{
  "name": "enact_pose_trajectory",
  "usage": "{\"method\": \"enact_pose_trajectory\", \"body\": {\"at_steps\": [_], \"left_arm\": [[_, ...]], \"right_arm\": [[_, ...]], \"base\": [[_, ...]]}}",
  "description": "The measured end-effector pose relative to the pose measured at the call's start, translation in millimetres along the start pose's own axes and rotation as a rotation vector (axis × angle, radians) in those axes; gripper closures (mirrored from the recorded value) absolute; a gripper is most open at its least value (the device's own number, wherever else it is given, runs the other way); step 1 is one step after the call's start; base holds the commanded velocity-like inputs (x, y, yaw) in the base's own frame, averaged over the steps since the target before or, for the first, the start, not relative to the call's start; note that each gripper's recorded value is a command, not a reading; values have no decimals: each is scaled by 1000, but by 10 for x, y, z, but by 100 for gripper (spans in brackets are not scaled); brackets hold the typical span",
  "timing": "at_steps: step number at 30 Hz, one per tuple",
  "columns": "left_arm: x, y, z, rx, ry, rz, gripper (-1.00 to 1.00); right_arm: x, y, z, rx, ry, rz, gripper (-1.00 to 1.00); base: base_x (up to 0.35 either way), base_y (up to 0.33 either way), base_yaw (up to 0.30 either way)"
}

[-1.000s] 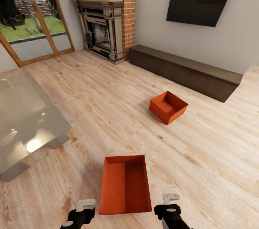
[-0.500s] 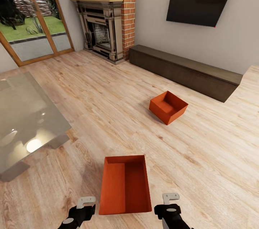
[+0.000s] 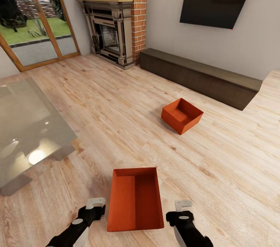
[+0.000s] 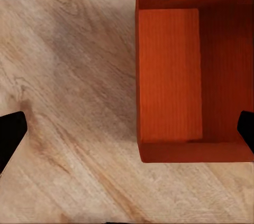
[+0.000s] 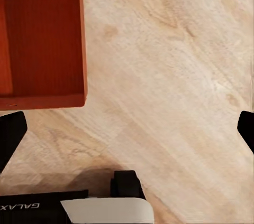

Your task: Move the two storage containers from the living room to the garage. In the garage, place one container on the floor and stack the other container on top of it (either order is fine).

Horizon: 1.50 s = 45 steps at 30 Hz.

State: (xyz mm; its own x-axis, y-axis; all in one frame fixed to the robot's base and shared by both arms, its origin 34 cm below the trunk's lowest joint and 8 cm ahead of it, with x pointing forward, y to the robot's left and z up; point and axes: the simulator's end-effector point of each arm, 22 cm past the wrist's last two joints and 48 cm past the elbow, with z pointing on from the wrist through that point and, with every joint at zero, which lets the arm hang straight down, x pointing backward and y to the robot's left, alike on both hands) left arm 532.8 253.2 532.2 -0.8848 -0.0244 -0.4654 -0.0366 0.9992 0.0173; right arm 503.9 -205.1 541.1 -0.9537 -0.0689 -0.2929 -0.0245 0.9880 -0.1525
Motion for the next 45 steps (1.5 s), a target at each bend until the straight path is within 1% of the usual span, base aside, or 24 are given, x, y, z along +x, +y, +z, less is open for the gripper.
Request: {"method": "enact_pose_trajectory", "body": {"at_steps": [1, 4, 9, 20, 31, 45], "left_arm": [[-48, -1, 7, 0, -7, 0, -100], [-89, 1, 13, 0, -13, 1, -100], [-114, -5, 16, 1, -18, -2, -100], [-89, 1, 16, 2, -15, -5, -100], [-91, -9, 16, 6, -16, -5, -100], [-40, -6, 30, 6, -6, -5, -100]], "right_arm": [[-117, 11, -2, -1, -15, 3, -100], [-219, 38, -8, -4, -28, 5, -100], [-300, 122, -23, -18, -43, -20, -100], [-306, 162, -24, -26, -49, -29, -100], [-302, 160, -23, -26, -49, -27, -100], [-265, 158, -1, -26, -38, -26, -100]], "base": [[0, 0, 0], [0, 0, 0], [0, 0, 0], [5, 4, 0], [100, 87, 3], [6, 6, 78]]}}
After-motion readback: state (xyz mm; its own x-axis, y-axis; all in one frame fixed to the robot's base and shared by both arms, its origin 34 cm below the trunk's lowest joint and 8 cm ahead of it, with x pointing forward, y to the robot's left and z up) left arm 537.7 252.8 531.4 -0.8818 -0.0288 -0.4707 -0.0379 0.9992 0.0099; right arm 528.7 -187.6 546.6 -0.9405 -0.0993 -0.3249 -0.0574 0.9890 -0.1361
